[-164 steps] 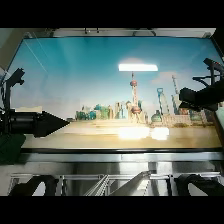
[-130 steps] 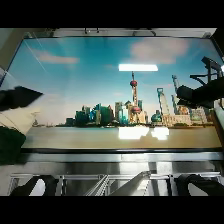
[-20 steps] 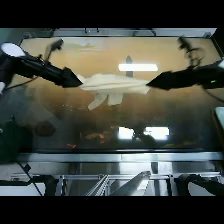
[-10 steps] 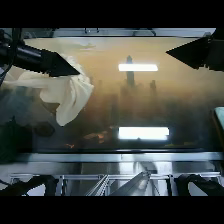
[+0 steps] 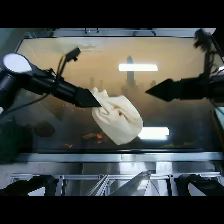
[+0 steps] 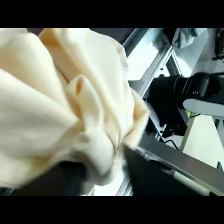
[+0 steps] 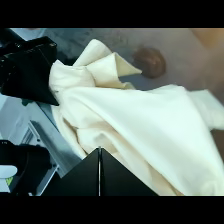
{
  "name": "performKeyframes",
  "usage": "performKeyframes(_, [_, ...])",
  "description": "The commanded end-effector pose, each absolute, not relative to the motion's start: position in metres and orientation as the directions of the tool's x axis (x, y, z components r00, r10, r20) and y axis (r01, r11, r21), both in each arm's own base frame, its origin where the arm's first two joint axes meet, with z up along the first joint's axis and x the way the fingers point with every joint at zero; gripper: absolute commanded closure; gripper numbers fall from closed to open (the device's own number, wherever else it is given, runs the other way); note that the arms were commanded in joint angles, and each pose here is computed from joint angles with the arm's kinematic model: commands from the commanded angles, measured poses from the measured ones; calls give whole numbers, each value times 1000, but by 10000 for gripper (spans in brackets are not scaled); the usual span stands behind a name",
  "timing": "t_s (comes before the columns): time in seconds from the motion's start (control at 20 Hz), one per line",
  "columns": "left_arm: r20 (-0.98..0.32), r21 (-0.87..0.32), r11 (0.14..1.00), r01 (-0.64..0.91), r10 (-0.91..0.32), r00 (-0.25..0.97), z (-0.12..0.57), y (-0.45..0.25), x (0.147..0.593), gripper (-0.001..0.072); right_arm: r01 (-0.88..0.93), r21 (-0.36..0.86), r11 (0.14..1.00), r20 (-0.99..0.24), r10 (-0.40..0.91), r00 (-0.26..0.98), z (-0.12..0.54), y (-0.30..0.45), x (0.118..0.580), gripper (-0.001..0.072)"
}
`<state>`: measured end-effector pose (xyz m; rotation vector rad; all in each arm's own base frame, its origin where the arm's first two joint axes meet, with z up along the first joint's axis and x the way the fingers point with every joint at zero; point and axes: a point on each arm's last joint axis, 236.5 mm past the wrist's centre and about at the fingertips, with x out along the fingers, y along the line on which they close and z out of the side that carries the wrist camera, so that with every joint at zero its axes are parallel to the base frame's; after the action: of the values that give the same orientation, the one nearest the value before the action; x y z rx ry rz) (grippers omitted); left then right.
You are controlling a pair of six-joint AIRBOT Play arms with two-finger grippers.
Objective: Fold the shirts.
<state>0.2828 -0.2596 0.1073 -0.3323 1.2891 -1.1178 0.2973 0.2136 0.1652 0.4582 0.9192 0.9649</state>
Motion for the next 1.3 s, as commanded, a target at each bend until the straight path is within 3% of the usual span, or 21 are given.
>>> performKeyframes(0.0, [-629,-740,541,399,-767,-127,53,-251,282,8,-389,755,528,-511,845,156,102,214,272,654])
performKeyframes(0.1, [-630,-756,556,346,-762,-151,39,-239,281,-3,-359,752,553,-547,827,128,76,209,263,386])
performKeyframes(0.35, [-682,-731,651,205,-695,-226,-14,-192,258,-2,-294,632,717,-721,683,117,6,176,271,384])
performKeyframes(0.45, [-676,-733,665,141,-692,-253,-35,-188,241,-1,-247,632,735,-738,668,98,-16,173,278,356])
performKeyframes(0.5, [-680,-728,675,118,-689,-252,-45,-187,236,0,-220,635,740,-744,663,81,-29,172,281,275])
performKeyframes(0.65, [-710,-698,712,78,-674,-203,-71,-183,236,17,-142,650,746,-754,657,6,-63,171,278,273])
performKeyframes(0.85, [-742,-668,741,71,-655,-146,-87,-179,243,17,-97,711,697,-702,711,-41,-80,186,278,274])
performKeyframes(1.05, [-756,-652,751,105,-635,-158,-100,-192,248,18,-97,807,583,-584,812,23,-61,211,295,283])
performKeyframes(1.1, [-755,-652,749,117,-628,-185,-106,-200,247,38,-99,816,569,-569,822,27,-58,214,296,338])
performKeyframes(1.15, [-754,-653,747,129,-623,-210,-110,-207,247,227,-115,825,553,-555,832,18,-54,216,294,502])
performKeyframes(1.2, [-748,-658,740,141,-620,-236,-112,-213,248,409,-126,834,537,-540,841,9,-51,218,292,578])
performKeyframes(1.25, [-738,-668,729,153,-620,-265,-110,-220,249,546,-124,841,526,-530,848,-2,-48,220,290,612])
